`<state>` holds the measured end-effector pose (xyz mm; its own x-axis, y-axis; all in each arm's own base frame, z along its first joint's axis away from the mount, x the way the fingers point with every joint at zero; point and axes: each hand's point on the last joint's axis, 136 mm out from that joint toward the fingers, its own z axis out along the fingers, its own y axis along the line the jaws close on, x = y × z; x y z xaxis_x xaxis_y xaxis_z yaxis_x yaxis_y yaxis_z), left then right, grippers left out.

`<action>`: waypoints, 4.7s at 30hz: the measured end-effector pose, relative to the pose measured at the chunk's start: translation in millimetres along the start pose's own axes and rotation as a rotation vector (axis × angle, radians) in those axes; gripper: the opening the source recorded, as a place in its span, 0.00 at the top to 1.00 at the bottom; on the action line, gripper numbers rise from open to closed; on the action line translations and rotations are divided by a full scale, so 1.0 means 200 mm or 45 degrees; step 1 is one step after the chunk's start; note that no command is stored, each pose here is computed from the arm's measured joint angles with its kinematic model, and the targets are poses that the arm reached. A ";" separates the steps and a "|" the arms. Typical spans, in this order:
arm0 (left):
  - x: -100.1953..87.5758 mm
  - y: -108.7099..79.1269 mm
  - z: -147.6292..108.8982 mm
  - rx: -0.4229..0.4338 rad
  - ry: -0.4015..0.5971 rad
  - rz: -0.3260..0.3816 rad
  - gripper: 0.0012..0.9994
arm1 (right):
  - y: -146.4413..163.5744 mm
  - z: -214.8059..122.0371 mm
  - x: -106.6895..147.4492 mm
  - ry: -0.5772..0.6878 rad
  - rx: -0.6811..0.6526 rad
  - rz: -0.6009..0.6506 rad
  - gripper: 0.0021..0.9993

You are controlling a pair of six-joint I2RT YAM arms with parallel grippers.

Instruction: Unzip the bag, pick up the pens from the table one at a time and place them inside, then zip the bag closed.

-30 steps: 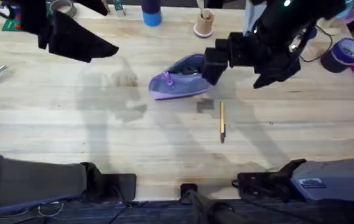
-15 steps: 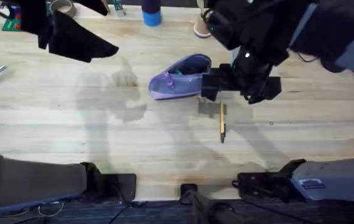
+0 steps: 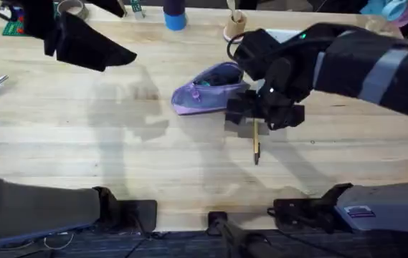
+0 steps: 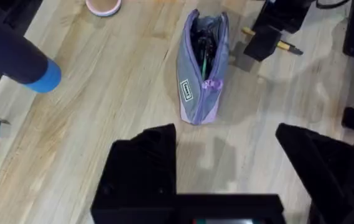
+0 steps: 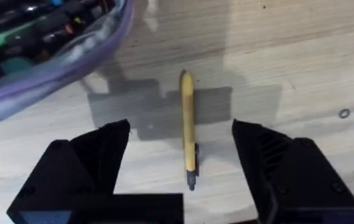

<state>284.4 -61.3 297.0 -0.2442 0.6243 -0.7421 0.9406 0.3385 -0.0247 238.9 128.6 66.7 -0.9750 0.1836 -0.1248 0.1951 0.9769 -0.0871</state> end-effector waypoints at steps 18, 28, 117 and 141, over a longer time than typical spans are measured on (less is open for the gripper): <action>0.00 0.00 0.00 0.000 0.000 0.000 0.00 | 0.04 0.13 0.01 -0.030 -0.074 0.058 0.00; 0.00 0.00 0.00 0.000 0.000 0.000 0.00 | 0.08 0.14 0.04 0.013 -0.128 0.061 0.00; 0.00 0.00 0.00 0.000 -0.001 0.000 0.00 | 0.10 -0.50 -0.49 -0.650 -0.110 -0.313 0.97; 0.00 0.00 0.00 0.000 0.000 0.000 0.00 | 0.33 -0.55 -0.49 -0.831 0.027 -1.826 0.97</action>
<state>284.4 -61.3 297.1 -0.2438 0.6241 -0.7423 0.9407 0.3385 -0.0244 336.0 186.7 182.0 -0.1314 -0.9394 -0.3168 -0.8076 0.2867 -0.5153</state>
